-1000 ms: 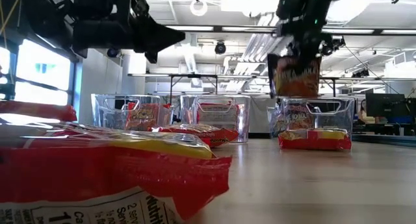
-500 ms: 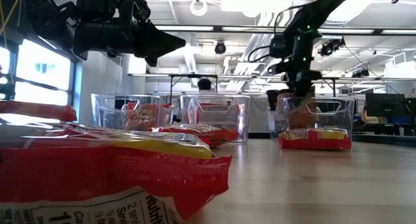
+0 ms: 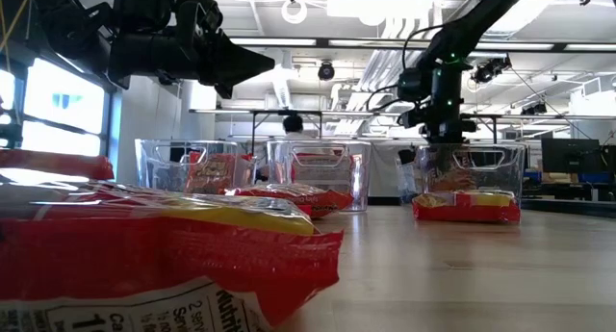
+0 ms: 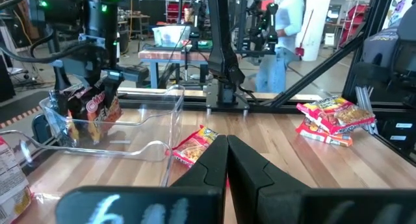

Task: Sort Maruchan noodles
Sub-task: Put the black noodle pack into the right transparent bin, then put the orange noodle pack into the left transparent bin

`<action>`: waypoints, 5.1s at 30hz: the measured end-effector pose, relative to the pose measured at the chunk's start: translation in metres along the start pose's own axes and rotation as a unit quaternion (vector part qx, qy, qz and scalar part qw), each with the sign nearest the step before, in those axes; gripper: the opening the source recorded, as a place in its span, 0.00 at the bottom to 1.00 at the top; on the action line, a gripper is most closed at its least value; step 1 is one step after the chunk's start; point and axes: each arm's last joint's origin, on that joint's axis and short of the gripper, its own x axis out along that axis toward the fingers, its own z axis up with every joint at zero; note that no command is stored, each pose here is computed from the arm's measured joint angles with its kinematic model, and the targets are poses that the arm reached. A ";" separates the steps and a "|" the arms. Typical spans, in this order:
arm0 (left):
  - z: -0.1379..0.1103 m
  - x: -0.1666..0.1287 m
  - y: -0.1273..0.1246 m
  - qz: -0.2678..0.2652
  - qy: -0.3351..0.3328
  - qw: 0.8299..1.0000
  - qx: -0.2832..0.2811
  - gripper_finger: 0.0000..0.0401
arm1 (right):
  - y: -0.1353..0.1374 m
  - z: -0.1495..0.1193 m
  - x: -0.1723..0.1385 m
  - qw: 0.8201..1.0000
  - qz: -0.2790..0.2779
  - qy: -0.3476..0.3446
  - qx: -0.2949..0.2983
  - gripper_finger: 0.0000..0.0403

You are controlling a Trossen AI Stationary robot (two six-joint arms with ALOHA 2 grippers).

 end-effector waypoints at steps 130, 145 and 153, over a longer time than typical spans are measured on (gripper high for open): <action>0.011 -0.017 -0.071 0.092 0.431 0.894 -0.079 0.04 | 0.241 -0.011 -0.037 0.772 -0.046 -0.629 0.076 0.00; 0.013 -0.054 -0.125 0.239 0.619 0.745 -0.070 0.42 | 0.249 -0.012 -0.036 0.782 -0.023 -0.620 0.068 0.00; -0.010 -0.055 -0.128 0.289 0.657 0.693 -0.058 0.45 | 0.255 -0.012 -0.037 0.781 -0.028 -0.620 0.066 0.00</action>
